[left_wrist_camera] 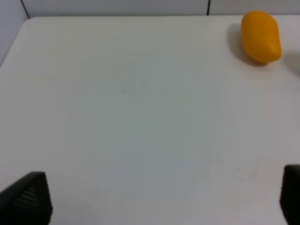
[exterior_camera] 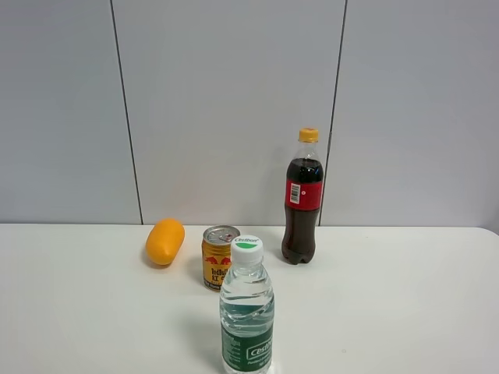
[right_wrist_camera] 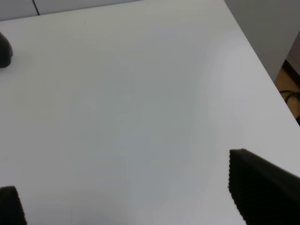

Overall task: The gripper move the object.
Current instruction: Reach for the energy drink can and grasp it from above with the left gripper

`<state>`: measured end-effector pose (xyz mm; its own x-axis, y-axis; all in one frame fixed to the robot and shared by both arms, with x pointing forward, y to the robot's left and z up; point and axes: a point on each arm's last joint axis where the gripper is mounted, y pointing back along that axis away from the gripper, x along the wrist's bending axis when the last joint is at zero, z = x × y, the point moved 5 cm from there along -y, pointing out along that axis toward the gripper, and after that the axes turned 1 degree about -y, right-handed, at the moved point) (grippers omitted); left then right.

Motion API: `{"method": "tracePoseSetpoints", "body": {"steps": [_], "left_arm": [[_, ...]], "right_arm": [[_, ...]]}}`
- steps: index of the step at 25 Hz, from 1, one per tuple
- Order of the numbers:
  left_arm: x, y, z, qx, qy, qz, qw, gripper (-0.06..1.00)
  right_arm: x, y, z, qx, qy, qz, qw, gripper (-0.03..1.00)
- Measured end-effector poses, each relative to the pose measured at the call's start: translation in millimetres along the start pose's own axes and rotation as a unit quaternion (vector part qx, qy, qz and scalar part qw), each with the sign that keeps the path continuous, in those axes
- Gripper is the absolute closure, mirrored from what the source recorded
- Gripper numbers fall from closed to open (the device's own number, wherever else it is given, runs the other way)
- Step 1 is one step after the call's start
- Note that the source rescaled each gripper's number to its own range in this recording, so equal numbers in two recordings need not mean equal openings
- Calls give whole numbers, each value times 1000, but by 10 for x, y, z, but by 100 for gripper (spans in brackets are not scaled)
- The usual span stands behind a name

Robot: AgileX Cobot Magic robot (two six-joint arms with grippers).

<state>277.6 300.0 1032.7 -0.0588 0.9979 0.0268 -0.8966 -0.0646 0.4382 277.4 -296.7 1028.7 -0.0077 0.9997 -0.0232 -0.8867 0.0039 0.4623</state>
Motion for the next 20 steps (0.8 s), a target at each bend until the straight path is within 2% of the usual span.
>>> {"method": "tracePoseSetpoints", "body": {"steps": [5,9,15,20], "left_arm": [[-19,12,20,-3,4,-7,1000,-6],[-32,63,230,8,8,-15,1000,-6],[-50,78,914,34,19,-34,999,-6],[-158,-145,1583,55,50,-88,993,-6]], "right_arm": [[0,0,0,0,0,0,1000,-3],[0,0,0,0,0,0,1000,-3],[0,0,0,0,0,0,1000,-3],[0,0,0,0,0,0,1000,-3]]}}
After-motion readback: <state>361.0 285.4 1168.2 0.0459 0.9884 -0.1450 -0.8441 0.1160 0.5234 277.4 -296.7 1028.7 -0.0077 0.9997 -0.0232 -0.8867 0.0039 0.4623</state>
